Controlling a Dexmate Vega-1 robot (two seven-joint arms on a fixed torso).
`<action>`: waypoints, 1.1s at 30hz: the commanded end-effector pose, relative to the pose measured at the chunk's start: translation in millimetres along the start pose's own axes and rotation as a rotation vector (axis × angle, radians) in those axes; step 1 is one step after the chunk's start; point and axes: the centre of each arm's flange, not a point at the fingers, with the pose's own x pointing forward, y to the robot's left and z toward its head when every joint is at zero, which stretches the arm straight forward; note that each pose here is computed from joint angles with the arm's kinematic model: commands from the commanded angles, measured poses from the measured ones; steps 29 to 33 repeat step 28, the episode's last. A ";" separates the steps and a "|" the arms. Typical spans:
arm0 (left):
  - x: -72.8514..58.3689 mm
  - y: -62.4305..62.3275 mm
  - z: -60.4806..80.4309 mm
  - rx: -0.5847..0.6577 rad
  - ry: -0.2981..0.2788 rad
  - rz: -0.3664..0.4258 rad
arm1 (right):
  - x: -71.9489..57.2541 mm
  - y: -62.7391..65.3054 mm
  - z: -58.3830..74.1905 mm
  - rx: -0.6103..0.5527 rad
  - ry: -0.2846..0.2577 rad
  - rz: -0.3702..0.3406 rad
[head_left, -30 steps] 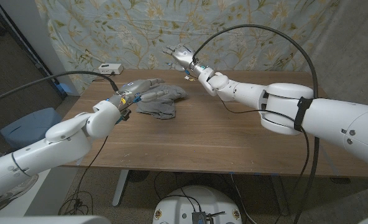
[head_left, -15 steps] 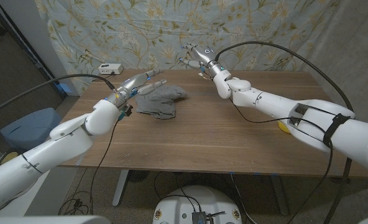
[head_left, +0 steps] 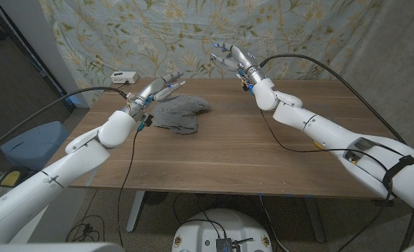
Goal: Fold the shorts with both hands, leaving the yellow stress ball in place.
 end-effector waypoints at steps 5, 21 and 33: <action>8.6 7.2 -32.2 -0.243 -0.041 -0.021 | -68.6 -38.3 -39.9 0.366 0.123 -0.071; 15.7 6.4 -51.1 -0.362 -0.077 -0.055 | -153.9 -90.8 -87.4 0.551 0.285 -0.294; 21.5 -1.6 -64.2 -0.388 -0.027 -0.069 | -190.2 -107.8 -87.6 0.567 0.299 -0.473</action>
